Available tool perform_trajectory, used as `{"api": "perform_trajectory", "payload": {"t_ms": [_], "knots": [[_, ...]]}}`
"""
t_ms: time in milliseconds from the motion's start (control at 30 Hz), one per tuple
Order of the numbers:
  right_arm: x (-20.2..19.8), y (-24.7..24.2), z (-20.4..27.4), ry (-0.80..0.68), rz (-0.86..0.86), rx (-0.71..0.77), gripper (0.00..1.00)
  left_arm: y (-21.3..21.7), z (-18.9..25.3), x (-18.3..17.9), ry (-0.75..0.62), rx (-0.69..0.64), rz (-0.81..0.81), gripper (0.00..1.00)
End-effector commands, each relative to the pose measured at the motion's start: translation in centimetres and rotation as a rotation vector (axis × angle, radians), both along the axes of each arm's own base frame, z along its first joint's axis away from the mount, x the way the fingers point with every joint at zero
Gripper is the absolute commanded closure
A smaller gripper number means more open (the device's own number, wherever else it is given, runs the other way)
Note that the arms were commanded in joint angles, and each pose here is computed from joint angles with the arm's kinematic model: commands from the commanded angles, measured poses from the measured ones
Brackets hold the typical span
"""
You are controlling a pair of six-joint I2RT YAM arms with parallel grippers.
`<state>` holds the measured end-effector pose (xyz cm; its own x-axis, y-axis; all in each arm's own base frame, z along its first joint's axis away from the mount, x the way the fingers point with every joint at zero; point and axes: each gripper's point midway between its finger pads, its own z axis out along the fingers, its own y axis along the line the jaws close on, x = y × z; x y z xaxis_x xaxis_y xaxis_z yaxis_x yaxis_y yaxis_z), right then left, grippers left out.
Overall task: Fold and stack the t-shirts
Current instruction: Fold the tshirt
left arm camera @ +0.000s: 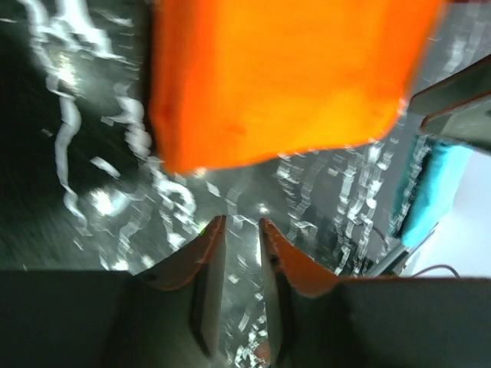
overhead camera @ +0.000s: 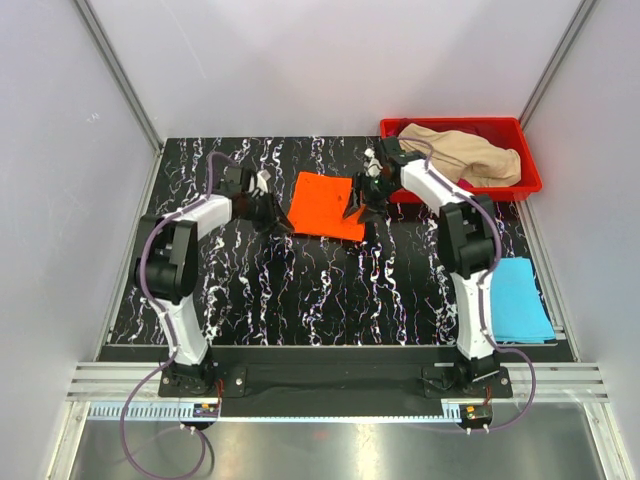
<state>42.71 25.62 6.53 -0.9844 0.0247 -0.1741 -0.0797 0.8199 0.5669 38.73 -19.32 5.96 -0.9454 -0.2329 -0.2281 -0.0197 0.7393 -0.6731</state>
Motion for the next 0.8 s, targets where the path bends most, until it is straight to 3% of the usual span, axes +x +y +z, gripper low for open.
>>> {"api": "perform_trajectory", "payload": {"t_ms": [0, 133, 467, 600, 633, 767], "knots": [[-0.2, -0.8, 6.0, -0.150, -0.037, 0.001, 0.38, -1.0, 5.2, -0.4, -0.151, -0.004, -0.045, 0.69], [-1.6, -2.0, 3.7, -0.089, -0.073, -0.004, 0.36, -2.0, 6.3, -2.1, -0.165, -0.004, -0.065, 0.66], [0.0, -2.3, -1.3, -0.071, -0.090, 0.052, 0.37, -1.6, 8.0, -5.0, -0.166, -0.004, -0.076, 0.66], [-1.0, -1.2, -2.4, -0.024, -0.115, 0.096, 0.46, -1.5, 8.0, -6.3, -0.167, -0.003, -0.078, 0.69], [-1.8, -1.1, -3.1, -0.002, -0.118, 0.088, 0.55, -1.4, 8.0, -6.6, -0.166, 0.000, -0.078, 0.70], [-4.6, 2.4, -3.5, 0.037, -0.094, 0.146, 0.72, -0.9, 7.7, -7.3, -0.162, 0.023, -0.081, 0.75]]}}
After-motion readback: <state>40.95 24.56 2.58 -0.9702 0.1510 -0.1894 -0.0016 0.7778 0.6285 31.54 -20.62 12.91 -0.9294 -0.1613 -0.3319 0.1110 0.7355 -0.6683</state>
